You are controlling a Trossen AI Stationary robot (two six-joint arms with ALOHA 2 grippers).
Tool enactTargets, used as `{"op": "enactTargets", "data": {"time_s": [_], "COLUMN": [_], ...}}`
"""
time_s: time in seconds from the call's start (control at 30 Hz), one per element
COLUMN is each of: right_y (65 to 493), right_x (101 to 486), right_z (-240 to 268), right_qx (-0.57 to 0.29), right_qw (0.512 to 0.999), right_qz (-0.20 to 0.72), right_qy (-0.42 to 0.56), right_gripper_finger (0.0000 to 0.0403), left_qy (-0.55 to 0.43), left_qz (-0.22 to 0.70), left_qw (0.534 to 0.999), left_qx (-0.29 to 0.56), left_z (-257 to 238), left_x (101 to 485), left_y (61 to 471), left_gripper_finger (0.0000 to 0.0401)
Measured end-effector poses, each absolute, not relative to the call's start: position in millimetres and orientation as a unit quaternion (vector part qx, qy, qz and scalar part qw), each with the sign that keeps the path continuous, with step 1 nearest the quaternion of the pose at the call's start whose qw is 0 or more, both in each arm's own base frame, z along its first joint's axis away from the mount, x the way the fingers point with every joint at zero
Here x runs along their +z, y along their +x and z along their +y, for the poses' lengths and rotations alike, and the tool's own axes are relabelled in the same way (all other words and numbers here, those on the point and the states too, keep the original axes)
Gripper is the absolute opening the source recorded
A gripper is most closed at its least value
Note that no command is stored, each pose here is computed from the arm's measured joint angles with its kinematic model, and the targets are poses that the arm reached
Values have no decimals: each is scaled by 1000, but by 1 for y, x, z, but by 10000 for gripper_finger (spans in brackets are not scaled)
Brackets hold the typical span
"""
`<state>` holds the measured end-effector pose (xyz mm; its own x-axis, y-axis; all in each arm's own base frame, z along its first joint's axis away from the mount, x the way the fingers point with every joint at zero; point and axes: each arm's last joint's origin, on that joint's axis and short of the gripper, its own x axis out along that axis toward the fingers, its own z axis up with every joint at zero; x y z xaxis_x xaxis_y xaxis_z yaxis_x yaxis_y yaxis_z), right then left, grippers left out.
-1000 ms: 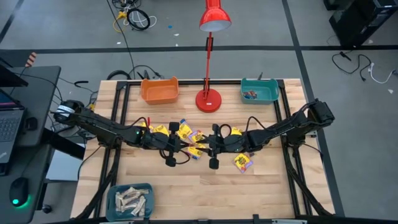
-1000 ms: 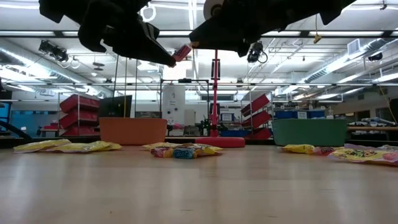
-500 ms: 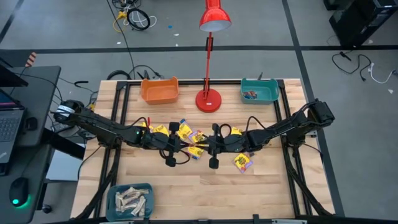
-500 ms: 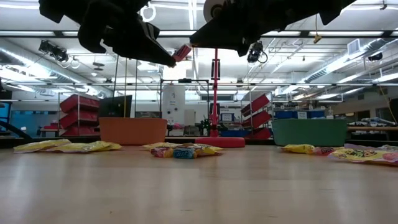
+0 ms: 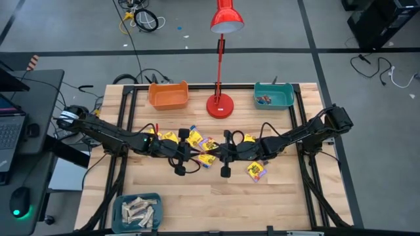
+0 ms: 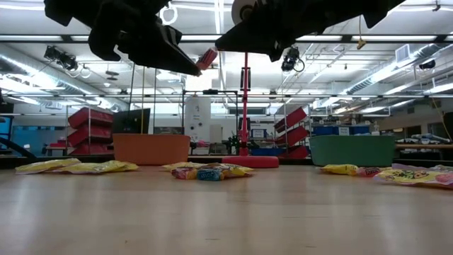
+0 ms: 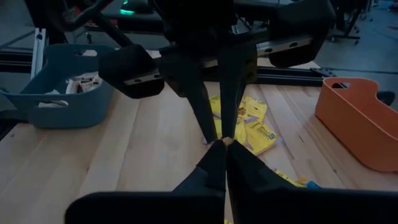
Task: Sort candy
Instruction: Put the small red candy into the green bin
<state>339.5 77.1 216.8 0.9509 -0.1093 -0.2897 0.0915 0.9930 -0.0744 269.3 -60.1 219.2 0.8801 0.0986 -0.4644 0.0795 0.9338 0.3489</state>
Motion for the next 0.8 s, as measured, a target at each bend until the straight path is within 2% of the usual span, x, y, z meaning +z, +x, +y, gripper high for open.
{"op": "enactTargets", "data": {"time_s": [0.23, 0.4, 0.57, 0.8], "right_y": [339, 338, 329, 299], "right_x": [217, 217, 224, 246], "right_z": [77, 76, 68, 38], "right_qx": [-52, -63, -101, -219], "right_qw": [987, 985, 979, 949], "right_qz": [148, 155, 178, 226], "right_qy": [-25, -29, -23, -2], "right_gripper_finger": [0, 0, 0, 0], "left_qy": [172, 176, 171, 158], "left_qz": [260, 285, 311, 330], "left_qw": [950, 941, 933, 928], "left_qx": [10, 44, 62, 66], "left_z": [-59, -57, -55, -54], "left_x": [216, 212, 208, 205], "left_y": [268, 265, 262, 259], "left_gripper_finger": [107, 142, 150, 151]}}
